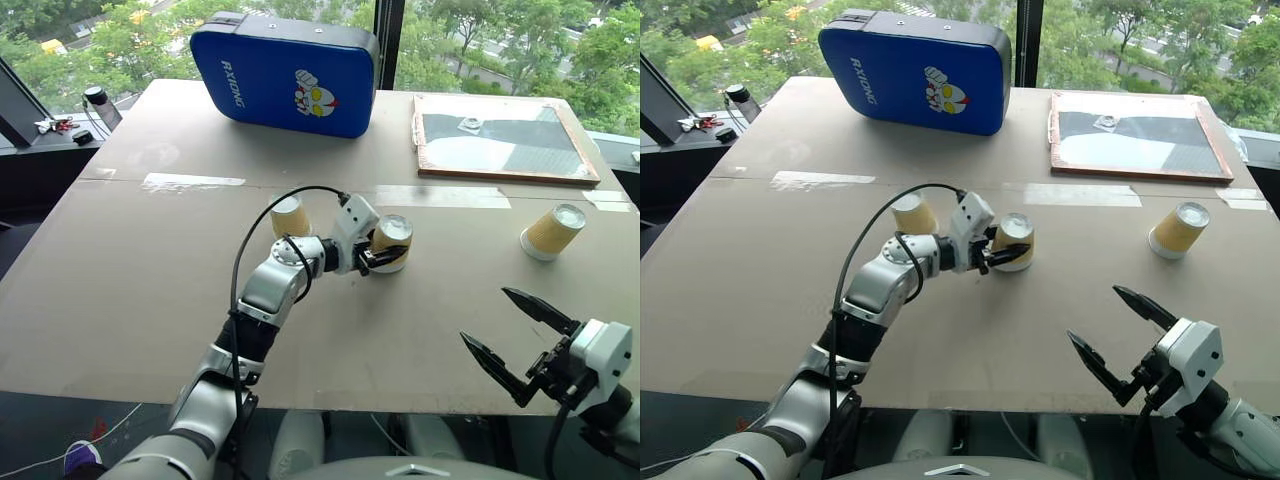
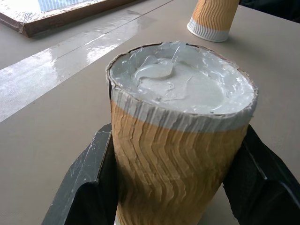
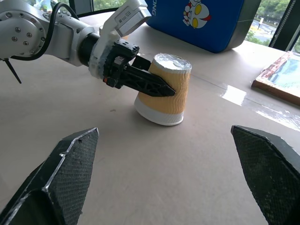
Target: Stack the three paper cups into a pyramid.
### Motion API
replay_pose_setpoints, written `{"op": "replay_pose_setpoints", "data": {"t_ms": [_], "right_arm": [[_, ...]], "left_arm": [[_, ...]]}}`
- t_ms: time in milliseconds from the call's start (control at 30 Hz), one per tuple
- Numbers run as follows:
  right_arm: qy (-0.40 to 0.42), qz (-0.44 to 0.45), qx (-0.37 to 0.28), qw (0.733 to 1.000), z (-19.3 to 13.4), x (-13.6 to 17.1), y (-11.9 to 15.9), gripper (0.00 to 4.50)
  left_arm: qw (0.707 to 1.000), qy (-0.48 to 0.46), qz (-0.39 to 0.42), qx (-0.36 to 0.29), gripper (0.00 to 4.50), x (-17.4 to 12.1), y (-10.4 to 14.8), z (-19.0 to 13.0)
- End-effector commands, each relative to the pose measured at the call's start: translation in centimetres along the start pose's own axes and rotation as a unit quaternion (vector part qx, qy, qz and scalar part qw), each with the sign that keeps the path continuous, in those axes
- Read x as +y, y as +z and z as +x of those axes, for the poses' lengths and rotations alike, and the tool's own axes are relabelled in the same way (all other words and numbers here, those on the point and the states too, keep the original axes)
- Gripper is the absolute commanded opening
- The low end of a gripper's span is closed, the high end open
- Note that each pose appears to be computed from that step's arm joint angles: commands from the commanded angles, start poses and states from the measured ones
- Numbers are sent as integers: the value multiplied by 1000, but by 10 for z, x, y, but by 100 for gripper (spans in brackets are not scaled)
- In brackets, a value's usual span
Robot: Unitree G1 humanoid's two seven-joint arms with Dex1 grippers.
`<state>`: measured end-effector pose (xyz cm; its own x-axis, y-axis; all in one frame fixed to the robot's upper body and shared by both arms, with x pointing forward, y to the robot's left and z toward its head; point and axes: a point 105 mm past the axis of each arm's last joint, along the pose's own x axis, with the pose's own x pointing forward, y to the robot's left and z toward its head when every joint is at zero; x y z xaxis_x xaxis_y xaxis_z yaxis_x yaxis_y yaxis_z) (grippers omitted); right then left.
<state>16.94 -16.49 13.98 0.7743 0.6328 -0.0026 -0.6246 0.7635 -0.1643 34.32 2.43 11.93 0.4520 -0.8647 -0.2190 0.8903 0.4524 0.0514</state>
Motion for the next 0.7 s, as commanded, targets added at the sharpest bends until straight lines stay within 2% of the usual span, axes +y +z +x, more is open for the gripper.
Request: {"op": "replay_pose_setpoints", "data": {"t_ms": [33,167,267,500,633,700], "right_arm": [[2,-14,-15,1000,0,3,10,450],[5,-11,-14,1000,0,3,9,450],[10,-11,-13,1000,0,4,9,450],[29,-11,-25,999,6,1,9,450],[44,-12,-32,998,12,-2,8,450],[55,-11,-40,998,18,-3,9,450]], "left_arm": [[1000,-1,4,-19,280,-5,11,0],[999,3,-7,-46,447,-5,18,0],[998,15,-10,-61,447,-2,25,-12],[995,30,-26,-97,447,-4,34,-88],[992,54,-33,-107,447,-6,29,-119],[991,85,-31,-98,447,-1,17,-139]]}}
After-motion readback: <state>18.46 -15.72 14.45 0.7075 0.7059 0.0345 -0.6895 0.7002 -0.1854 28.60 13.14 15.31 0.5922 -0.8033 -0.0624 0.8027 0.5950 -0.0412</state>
